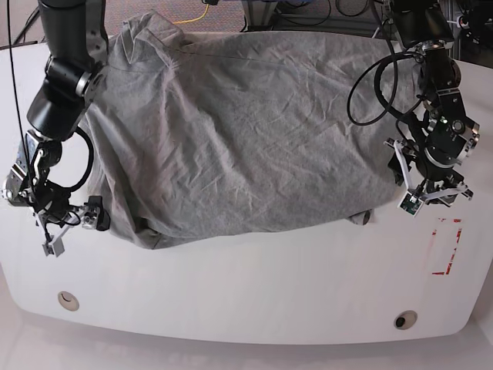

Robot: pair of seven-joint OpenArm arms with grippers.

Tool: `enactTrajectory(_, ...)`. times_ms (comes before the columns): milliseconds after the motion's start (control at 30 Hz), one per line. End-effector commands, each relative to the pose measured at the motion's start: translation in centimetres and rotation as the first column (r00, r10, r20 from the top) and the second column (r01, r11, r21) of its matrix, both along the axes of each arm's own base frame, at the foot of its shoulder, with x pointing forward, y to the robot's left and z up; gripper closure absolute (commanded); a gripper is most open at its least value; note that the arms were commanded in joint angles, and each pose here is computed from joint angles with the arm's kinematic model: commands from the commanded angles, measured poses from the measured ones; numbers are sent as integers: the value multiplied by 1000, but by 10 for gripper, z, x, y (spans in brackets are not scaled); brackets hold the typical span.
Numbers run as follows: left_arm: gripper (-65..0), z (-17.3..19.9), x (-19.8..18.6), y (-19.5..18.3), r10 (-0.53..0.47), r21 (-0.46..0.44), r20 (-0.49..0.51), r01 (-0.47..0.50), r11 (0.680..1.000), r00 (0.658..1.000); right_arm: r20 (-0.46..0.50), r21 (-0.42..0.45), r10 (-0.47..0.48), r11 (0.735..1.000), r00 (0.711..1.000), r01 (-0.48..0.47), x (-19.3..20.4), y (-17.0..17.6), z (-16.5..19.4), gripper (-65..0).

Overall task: Layout the t-shirt on the table in an organized manner, then fold the t-shirt properly
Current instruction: 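Move the left gripper to the shirt hem corner and grasp it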

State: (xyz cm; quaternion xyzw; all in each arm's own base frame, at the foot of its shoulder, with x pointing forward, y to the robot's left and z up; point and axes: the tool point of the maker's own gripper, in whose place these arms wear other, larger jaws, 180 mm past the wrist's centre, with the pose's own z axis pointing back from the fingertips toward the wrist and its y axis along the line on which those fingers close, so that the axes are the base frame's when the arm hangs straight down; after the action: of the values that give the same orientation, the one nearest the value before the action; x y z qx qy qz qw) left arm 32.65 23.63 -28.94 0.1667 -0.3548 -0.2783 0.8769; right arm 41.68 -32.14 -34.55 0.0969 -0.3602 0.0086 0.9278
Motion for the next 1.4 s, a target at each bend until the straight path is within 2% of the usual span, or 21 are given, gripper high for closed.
enactTrajectory(0,-367,13,6,1,-6,6,44,6,1000,999,56,15,-37,999,998,37,17,-17,16,-650)
enactTrajectory(200,-367,13,6,2,-5,9,45,5,1000,999,55,46,-64,997,996,61,27,-16,1,-650)
enactTrajectory(633,-367,12,5,3,-3,10,40,3,1000,999,41,45,-73,996,996,71,19,-15,-22,-645)
enactTrajectory(733,-367,12,5,3,-3,10,40,3,1000,999,37,50,-74,996,997,73,16,-14,-26,-587)
enactTrajectory(933,-367,12,5,3,-3,10,40,3,1000,999,25,69,-61,996,998,59,15,0,-35,-430)
enactTrajectory(1233,-367,12,5,4,-2,12,41,2,1000,999,13,81,-56,995,998,55,11,7,-43,-323)
enactTrajectory(1367,-367,14,5,9,-2,28,41,1,1000,999,8,95,-41,995,999,40,13,20,-48,-195)
